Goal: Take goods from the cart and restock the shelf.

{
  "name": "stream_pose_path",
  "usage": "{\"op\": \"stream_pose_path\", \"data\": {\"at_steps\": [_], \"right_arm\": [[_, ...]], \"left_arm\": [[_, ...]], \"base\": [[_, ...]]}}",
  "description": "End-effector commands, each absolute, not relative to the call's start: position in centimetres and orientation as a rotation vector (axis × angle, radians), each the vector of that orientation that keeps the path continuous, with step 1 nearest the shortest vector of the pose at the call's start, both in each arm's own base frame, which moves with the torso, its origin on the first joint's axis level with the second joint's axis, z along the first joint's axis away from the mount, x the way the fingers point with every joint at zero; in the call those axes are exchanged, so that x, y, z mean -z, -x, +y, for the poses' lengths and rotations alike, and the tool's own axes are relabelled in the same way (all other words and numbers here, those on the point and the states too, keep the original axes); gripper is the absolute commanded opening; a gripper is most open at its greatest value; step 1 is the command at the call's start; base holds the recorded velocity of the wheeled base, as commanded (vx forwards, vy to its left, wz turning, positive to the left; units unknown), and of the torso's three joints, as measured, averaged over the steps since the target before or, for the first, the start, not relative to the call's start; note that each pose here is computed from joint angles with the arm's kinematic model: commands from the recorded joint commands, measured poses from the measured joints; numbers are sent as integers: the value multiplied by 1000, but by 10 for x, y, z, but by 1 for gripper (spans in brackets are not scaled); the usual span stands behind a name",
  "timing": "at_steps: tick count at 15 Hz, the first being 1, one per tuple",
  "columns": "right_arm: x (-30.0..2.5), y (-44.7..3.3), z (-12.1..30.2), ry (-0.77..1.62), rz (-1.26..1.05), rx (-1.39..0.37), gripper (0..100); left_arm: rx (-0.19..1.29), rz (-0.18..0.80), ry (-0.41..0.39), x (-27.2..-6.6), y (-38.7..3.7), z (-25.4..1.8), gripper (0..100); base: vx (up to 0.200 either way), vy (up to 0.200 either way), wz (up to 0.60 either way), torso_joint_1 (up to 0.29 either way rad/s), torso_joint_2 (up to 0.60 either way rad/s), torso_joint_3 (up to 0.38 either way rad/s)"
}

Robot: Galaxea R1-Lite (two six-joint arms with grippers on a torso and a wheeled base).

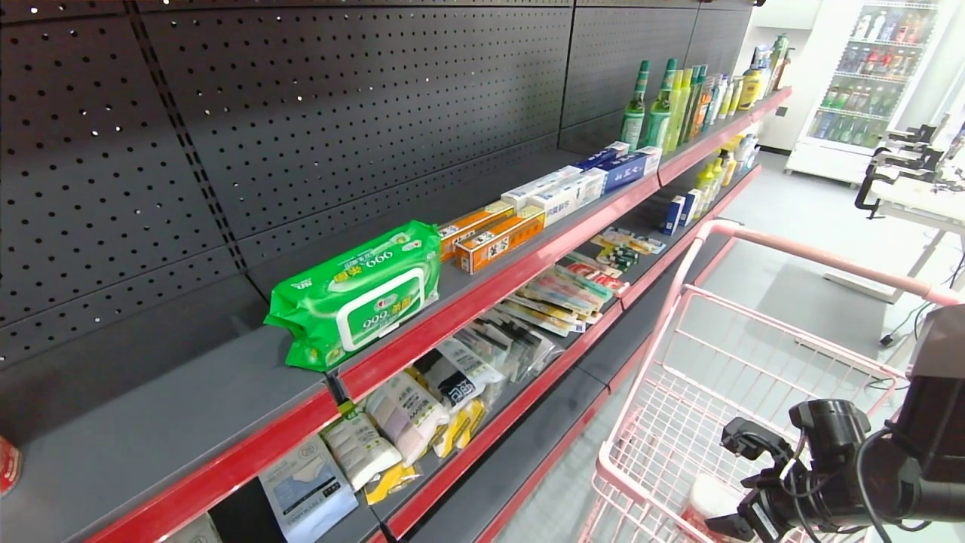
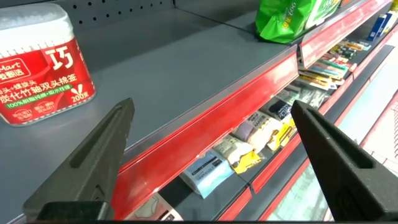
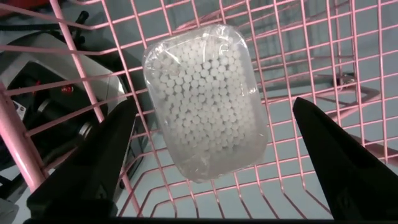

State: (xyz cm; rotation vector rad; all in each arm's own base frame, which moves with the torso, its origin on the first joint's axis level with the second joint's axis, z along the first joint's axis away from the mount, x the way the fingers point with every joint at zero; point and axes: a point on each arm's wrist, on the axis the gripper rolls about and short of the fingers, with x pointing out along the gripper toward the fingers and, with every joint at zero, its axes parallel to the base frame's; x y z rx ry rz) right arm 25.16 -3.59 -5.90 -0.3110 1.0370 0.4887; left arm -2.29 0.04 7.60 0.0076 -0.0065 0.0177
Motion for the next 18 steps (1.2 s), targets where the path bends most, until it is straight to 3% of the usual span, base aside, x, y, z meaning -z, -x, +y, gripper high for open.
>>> {"op": "stream_pose_path", "data": {"at_steps": [1,18], "right_arm": [[62,-250,-36,303,1046,-494,100],[64,-253,-35,307,1049,-499,100]], "left_arm": [[-18,-6,-8,-76,23,0,100],[-18,-6,-9,-76,23,0,100]], "base": [[0,0,0,0,0,0],[0,0,0,-27,68,41]]}}
